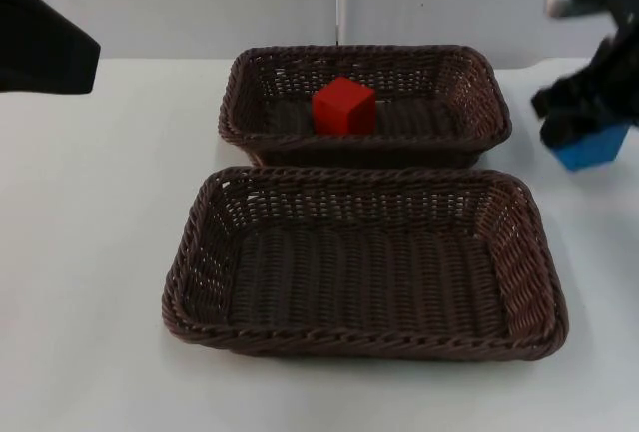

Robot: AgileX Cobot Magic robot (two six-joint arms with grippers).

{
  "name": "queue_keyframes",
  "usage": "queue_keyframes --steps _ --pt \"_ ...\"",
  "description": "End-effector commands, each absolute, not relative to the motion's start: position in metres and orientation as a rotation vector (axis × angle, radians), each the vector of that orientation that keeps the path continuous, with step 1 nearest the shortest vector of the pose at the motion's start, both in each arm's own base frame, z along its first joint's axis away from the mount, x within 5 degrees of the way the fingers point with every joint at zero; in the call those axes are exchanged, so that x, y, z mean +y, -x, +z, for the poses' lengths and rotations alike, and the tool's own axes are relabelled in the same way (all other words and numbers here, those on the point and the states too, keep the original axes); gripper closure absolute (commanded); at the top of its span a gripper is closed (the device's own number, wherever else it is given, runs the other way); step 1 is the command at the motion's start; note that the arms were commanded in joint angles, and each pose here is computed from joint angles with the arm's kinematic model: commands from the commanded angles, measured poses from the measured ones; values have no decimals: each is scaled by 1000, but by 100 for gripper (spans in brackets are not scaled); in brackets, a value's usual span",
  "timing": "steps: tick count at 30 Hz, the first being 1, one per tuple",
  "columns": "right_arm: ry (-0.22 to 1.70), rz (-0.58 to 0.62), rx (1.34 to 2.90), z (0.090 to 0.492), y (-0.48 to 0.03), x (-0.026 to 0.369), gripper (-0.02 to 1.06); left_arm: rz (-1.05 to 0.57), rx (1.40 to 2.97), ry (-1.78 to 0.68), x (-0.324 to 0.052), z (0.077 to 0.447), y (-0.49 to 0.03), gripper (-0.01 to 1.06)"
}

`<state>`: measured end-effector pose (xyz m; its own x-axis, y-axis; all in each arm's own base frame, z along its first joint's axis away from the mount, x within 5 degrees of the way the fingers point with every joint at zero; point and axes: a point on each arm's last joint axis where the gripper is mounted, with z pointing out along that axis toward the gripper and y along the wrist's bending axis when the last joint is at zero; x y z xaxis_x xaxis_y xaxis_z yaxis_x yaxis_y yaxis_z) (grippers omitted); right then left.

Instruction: Pick up one cube with the left hand and place it into the upper basket. Pick up one cube with the right hand and place it into the lower basket.

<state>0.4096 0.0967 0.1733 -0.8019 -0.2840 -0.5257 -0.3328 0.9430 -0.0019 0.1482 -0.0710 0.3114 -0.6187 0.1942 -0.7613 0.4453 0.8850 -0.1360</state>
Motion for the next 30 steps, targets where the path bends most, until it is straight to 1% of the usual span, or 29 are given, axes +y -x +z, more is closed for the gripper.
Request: queue_keyframes --steps 1,4,5,8,9,12,17,30 --pt "456 120 2527 196 -404 96 105 -408 2231 -442 -71 312 -148 11" --pt "463 130 2505 233 -389 93 105 -408 2231 -442 -71 312 -148 11" --pt "463 130 2505 233 -389 93 105 -408 2231 -442 -71 312 -148 11" --pt "462 134 2469 257 -379 92 105 -408 2231 -442 -71 312 -148 11" --pt "462 134 2469 257 -379 92 105 -408 2231 -442 -71 312 -148 11" --pt "457 134 2427 274 -373 90 105 -408 2231 -442 -71 312 -148 11" --pt "459 139 2415 284 -367 90 105 -408 2231 -442 -71 312 -148 11" --pt "475 155 2490 281 -361 90 105 -408 2231 -442 -71 312 -148 11"
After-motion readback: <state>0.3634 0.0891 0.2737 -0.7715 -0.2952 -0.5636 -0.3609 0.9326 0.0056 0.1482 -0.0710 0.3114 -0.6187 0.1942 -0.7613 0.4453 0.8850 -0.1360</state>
